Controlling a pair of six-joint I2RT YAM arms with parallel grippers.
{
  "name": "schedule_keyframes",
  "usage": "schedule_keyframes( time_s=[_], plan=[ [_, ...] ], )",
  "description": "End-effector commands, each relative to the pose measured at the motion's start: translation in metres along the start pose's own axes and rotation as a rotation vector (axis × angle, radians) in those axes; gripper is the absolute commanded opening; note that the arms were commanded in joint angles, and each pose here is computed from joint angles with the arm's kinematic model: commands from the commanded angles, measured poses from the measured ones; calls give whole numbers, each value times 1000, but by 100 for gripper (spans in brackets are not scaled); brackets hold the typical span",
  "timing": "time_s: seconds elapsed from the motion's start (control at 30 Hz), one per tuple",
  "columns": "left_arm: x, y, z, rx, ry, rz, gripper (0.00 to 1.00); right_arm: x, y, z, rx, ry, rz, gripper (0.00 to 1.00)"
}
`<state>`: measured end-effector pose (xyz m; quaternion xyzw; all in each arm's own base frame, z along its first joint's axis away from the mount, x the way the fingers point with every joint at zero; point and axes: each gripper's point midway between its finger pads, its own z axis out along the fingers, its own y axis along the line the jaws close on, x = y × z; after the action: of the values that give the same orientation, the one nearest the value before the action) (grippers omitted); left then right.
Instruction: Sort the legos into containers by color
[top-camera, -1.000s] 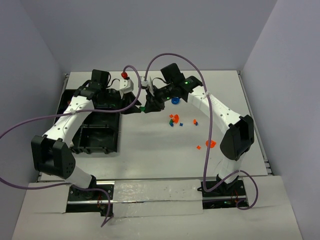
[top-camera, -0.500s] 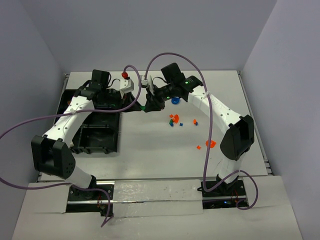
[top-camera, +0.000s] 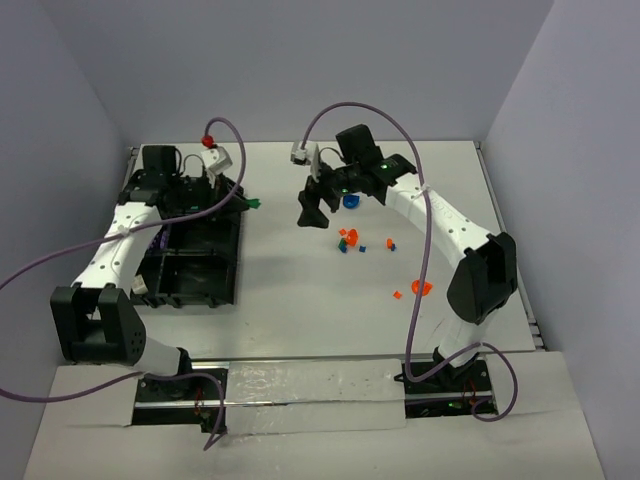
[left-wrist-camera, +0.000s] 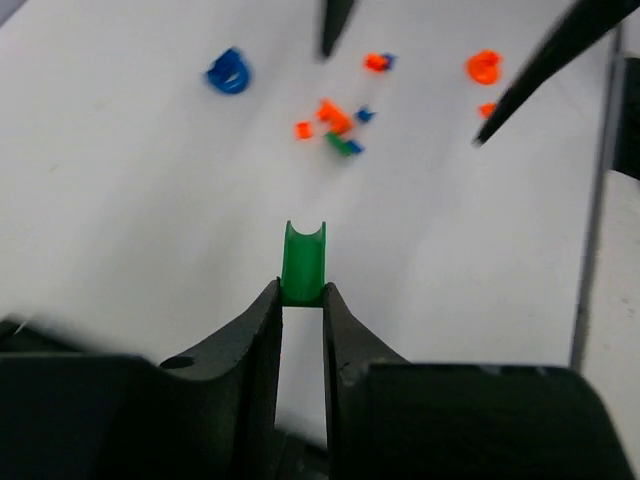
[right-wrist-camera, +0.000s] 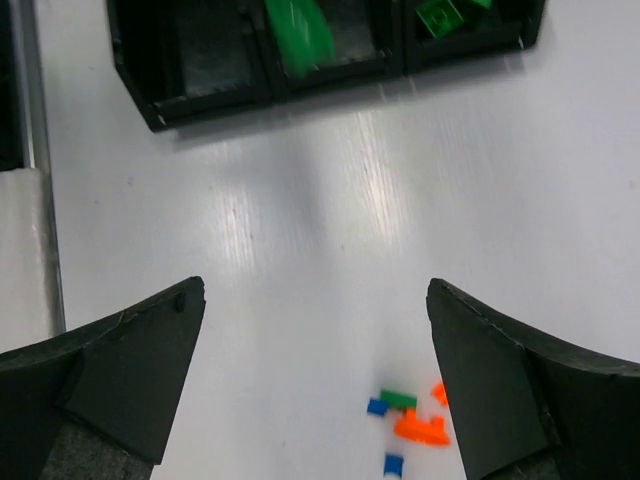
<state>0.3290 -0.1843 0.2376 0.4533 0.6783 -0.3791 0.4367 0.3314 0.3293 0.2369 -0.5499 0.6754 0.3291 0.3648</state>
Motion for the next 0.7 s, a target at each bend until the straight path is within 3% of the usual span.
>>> schedule_keyframes(
  time_s=[0.0,0.1,0.23,0.5,0.67],
  plan=[
    [7,62,-39,-287,31,-59,0,11,-30,-40,158,-14,55,99],
    [32,113,-60,-509,130,-137,0,38,-46,-52,220,26,118,99],
    [55,154,-75,-664,200,-198,3,74,-72,-74,308,66,250,99],
    [84,203,-88,-854,277,-275,12,113,-96,-102,409,103,386,99],
    [90,214,-91,-894,301,-290,41,126,-95,-108,430,124,403,100]
  ],
)
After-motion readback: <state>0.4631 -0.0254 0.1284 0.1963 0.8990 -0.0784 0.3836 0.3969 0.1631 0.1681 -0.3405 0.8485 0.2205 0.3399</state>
